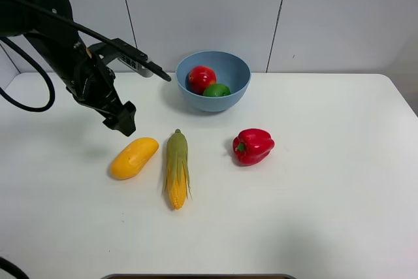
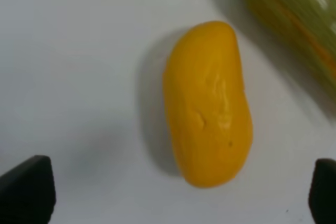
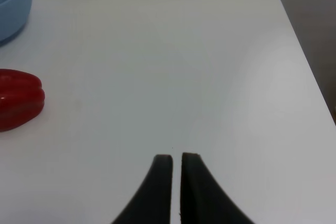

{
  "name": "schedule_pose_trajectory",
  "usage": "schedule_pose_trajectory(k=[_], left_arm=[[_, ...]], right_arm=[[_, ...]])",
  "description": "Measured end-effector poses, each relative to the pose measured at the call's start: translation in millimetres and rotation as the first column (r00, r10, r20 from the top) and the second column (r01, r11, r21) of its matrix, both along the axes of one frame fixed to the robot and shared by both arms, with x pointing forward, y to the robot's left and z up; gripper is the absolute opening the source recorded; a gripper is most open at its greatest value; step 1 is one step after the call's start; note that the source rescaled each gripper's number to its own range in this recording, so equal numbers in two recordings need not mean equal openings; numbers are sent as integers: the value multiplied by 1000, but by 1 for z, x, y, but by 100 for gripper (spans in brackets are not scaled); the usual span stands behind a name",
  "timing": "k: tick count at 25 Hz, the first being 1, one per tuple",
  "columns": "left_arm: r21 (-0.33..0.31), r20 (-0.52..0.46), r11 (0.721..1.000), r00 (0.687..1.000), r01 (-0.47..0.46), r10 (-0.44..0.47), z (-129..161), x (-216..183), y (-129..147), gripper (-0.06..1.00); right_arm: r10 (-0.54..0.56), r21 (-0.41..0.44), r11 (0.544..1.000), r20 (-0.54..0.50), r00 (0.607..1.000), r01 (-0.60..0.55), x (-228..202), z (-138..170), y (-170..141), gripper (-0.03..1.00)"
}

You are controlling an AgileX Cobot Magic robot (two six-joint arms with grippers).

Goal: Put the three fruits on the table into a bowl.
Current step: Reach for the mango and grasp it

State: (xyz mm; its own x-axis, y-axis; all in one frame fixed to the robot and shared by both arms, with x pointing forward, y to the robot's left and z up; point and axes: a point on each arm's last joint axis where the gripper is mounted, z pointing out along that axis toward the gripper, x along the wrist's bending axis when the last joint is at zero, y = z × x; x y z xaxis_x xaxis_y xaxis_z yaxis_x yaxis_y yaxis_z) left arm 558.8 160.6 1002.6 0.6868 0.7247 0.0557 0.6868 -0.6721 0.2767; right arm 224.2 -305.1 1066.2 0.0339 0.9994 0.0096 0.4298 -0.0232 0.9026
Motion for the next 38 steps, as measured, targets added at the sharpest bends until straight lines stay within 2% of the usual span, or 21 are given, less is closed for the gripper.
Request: schedule_pose_trajectory(k=[5,11,20,38], left_arm=[[-18,-16,999,999,-47,47,-13,6,-4,100],[-5,-59,998,996,-63,62,-39,-3,0,100],[-44,-9,997,998,-61,60,-58,-9,-8,100],[7,-61,999,997,-49,49,-109,-2,-12,100]], right_arm=[[0,0,1000,0,1000,0,0,0,0,0],[0,0,1000,0,1000,0,0,0,0,0],[0,0,1000,0,1000,0,0,0,0,0],[0,0,1000,0,1000,0,0,0,0,0]])
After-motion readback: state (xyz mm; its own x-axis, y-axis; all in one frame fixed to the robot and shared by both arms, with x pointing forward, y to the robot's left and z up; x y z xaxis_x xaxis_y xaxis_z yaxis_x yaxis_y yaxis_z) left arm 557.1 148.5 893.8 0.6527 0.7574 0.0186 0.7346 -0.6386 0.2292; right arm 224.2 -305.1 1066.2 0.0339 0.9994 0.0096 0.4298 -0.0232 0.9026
